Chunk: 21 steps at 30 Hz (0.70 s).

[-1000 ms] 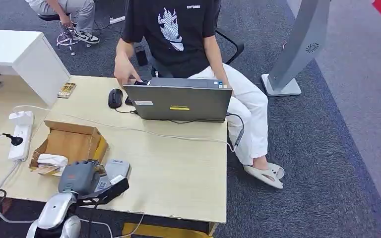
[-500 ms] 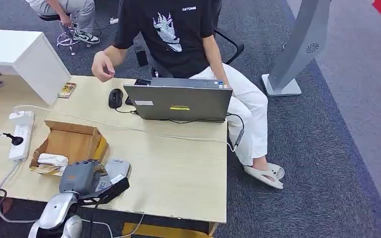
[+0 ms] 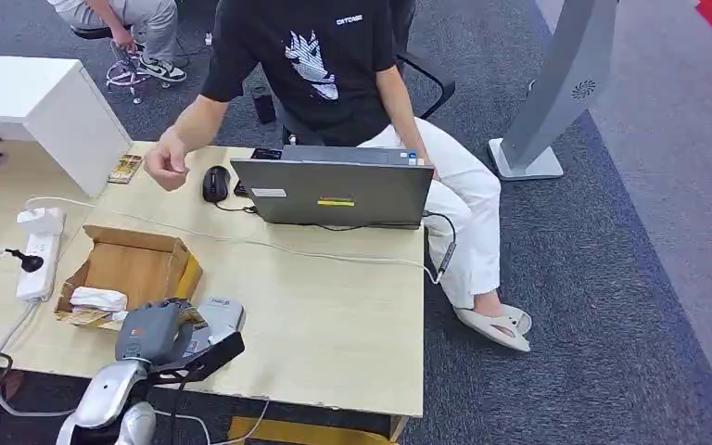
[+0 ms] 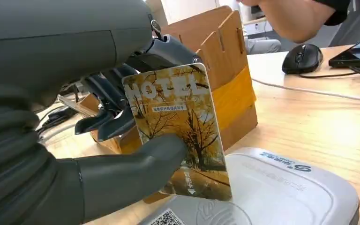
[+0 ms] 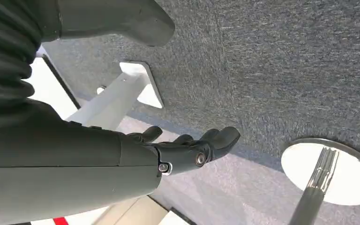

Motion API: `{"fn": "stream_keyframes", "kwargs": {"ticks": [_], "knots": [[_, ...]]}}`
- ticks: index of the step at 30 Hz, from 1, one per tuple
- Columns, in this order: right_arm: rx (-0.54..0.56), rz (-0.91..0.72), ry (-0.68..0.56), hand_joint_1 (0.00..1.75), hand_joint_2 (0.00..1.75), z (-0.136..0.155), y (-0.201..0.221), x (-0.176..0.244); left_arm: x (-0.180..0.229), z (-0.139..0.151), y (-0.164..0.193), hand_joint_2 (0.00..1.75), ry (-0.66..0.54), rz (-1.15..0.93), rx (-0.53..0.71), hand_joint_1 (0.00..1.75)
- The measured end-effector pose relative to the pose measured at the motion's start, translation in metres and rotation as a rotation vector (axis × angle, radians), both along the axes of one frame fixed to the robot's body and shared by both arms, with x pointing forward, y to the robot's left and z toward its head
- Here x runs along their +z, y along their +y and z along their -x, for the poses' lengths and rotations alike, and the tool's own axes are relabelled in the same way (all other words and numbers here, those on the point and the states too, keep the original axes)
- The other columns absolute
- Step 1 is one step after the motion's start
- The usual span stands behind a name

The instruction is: Pass the card to the sensor for recognition and then transmit it.

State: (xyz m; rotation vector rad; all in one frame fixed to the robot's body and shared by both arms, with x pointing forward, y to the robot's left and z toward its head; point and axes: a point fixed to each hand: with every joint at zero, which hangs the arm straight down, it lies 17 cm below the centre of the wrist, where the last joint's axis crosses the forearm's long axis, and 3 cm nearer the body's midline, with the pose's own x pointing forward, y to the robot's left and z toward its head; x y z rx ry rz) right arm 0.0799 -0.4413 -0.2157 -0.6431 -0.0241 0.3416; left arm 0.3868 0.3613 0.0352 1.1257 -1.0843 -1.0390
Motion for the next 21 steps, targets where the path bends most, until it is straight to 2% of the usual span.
{"fn": "stream_keyframes", "kwargs": {"ticks": [7, 21], "knots": [[0.004, -0.001, 0.001, 0.0, 1.75, 0.0, 0.001, -0.001, 0.014, -0.004, 0.004, 1.75, -0.044, 0.076, 0.024, 1.75], [0.01, 0.004, 0.005, 0.0, 1.75, 0.003, 0.002, -0.002, 0.111, -0.035, 0.007, 1.75, -0.261, 0.128, 0.013, 1.75]]}}
